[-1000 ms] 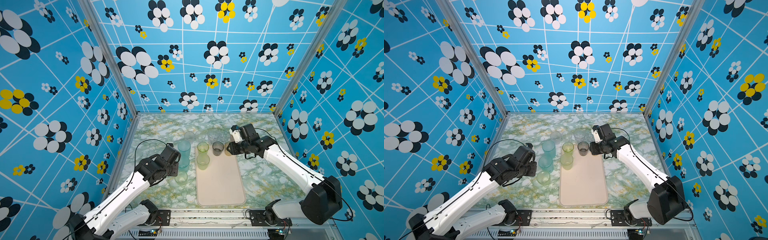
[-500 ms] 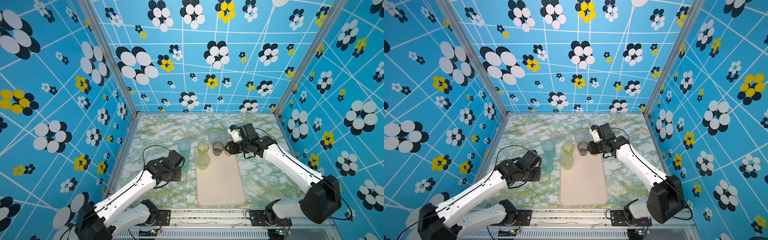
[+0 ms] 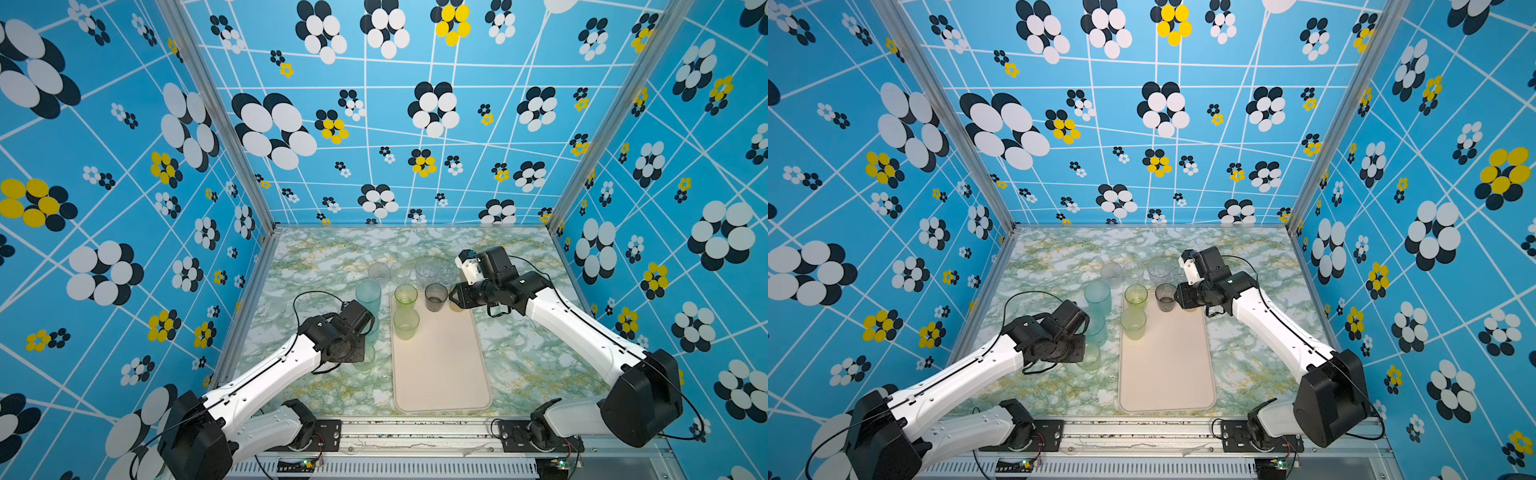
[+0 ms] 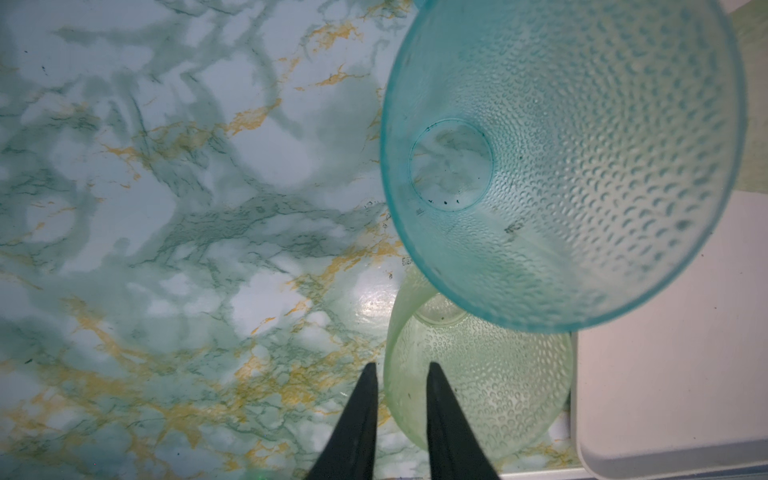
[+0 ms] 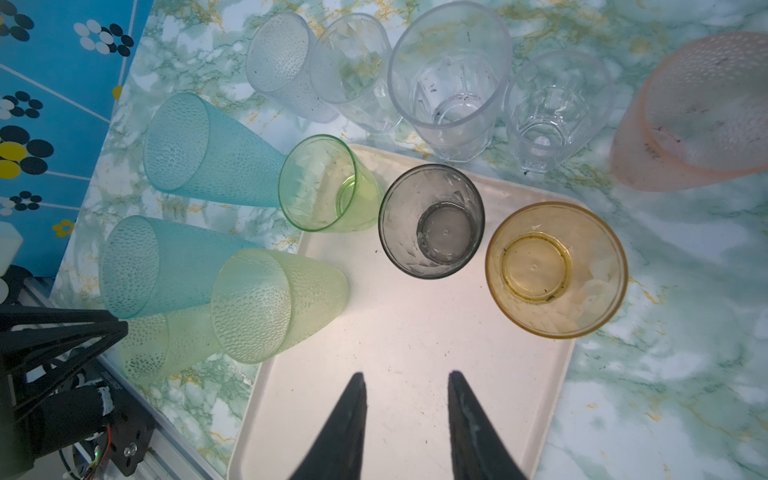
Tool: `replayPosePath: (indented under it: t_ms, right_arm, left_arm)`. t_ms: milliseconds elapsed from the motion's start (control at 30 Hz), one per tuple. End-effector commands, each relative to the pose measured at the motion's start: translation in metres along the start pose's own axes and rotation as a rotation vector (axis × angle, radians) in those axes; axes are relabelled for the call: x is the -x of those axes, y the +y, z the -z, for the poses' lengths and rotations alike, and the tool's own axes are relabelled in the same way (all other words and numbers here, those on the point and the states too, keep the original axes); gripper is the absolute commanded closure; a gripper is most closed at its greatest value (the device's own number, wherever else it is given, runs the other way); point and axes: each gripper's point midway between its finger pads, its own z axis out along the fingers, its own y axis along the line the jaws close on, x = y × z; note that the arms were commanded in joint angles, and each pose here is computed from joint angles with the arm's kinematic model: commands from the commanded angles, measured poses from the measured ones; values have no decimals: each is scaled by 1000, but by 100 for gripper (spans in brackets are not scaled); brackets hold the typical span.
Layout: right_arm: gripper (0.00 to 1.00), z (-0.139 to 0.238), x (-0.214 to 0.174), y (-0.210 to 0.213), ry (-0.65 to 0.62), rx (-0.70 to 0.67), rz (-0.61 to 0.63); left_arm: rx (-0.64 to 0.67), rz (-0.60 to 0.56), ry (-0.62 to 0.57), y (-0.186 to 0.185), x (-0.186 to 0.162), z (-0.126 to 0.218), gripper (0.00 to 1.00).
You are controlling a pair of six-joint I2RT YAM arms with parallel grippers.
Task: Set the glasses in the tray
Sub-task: 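Lower the left gripper and grasp the pale green glass beside the teal glass, then lift the pale green glass with the left gripper and carry it over the tray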
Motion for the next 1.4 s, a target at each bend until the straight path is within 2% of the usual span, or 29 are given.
replayPosePath:
  t_ms: [0, 533, 767, 1367]
  right_arm:
    - [65, -7, -5, -3, 20, 5, 10]
    - [65, -13, -8, -4, 38, 6, 8]
    - [65, -13, -9, -4, 41, 4, 7]
    - [66, -8, -11, -12, 41, -38, 12]
  left_arm:
    - [33, -4, 5, 5, -3, -6, 76]
    - [66, -29, 43, 7, -7, -18, 81]
    - [74, -44, 61, 9, -10, -18, 89]
    - [-3, -126, 130, -5, -36, 17, 93]
